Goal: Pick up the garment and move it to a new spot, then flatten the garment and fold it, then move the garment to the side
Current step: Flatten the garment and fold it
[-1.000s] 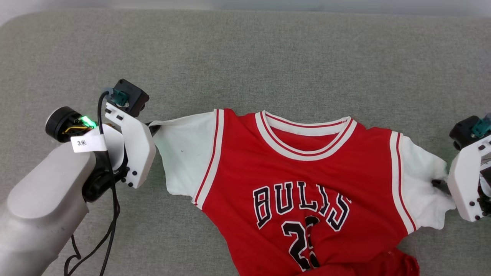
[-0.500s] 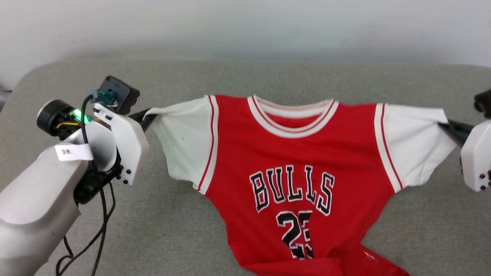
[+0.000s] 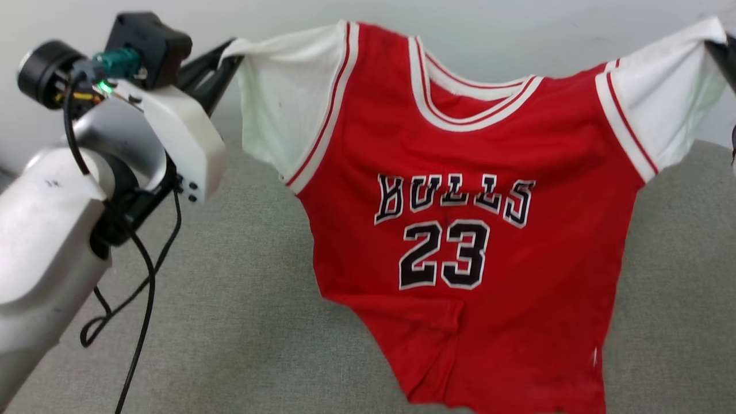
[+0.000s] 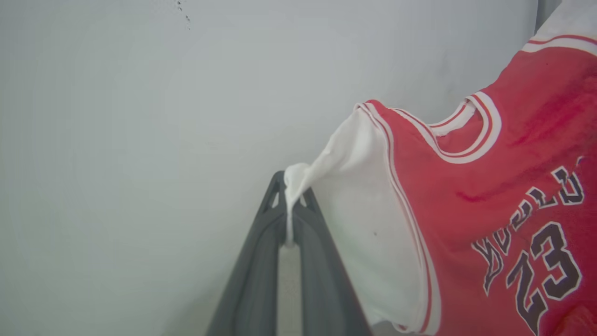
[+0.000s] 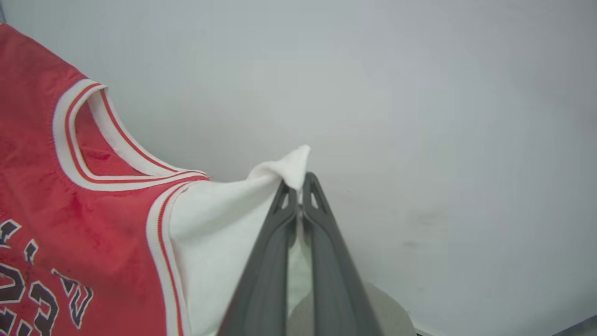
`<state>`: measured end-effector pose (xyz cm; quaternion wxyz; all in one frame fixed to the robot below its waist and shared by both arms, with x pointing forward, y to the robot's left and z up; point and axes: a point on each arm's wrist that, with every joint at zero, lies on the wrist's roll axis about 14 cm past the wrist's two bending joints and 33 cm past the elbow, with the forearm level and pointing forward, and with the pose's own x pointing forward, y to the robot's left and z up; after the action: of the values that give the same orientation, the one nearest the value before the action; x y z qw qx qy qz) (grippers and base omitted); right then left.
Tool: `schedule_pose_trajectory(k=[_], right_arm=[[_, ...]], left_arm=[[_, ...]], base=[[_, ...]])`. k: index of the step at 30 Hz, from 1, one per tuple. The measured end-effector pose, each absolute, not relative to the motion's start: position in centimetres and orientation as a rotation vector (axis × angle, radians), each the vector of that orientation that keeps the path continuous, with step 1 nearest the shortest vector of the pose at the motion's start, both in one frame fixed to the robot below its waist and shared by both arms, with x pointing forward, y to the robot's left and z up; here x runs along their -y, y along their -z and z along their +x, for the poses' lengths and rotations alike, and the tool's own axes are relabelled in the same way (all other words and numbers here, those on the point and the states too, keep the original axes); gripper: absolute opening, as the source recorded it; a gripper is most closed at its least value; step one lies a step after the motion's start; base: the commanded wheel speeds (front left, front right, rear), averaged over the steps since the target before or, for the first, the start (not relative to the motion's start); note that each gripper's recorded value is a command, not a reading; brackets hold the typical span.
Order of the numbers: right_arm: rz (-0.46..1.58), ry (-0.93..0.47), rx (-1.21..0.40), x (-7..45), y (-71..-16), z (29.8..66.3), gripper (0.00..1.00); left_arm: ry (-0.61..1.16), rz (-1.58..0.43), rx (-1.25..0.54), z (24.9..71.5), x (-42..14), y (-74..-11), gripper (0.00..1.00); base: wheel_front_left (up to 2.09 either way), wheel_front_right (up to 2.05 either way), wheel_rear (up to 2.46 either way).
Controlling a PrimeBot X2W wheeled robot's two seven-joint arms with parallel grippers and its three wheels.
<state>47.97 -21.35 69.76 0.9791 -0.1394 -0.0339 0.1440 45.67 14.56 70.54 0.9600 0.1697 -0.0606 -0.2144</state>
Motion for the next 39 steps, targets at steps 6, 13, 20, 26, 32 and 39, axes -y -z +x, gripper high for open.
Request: schedule_pose_trajectory(k=[6, 13, 20, 26, 32, 39], right_arm=[[-0.277, -0.263, 0.172, 20.7, -73.6, 49.8, 0.0], [-0.318, -0.232, 0.253, 19.7, -77.1, 54.8, 0.0], [-0.341, -0.173, 0.308, 19.5, -78.8, 61.5, 0.0], [-0.356, -0.135, 0.328, 19.5, -78.5, 66.5, 0.0], [-0.339, -0.129, 0.322, 19.2, -77.1, 69.8, 0.0], [-0.322, -0.17, 0.251, 18.3, -72.2, 71.8, 0.0]], left_arm=[[0.434, 0.348, 0.223, 47.6, -13.6, -74.6, 0.0], [0.39, 0.355, 0.32, 53.1, -13.8, -78.4, 0.0], [0.347, 0.347, 0.383, 59.7, -14.3, -80.0, 0.0], [0.318, 0.336, 0.397, 64.6, -14.8, -79.2, 0.0], [0.294, 0.344, 0.39, 67.5, -15.6, -77.8, 0.0], [0.286, 0.305, 0.307, 69.5, -16.5, -72.8, 0.0]], base=[[0.0, 0.0, 0.0], [0.0, 0.0, 0.0], [0.0, 0.0, 0.0], [0.0, 0.0, 0.0], [0.0, 0.0, 0.0], [0.0, 0.0, 0.0]])
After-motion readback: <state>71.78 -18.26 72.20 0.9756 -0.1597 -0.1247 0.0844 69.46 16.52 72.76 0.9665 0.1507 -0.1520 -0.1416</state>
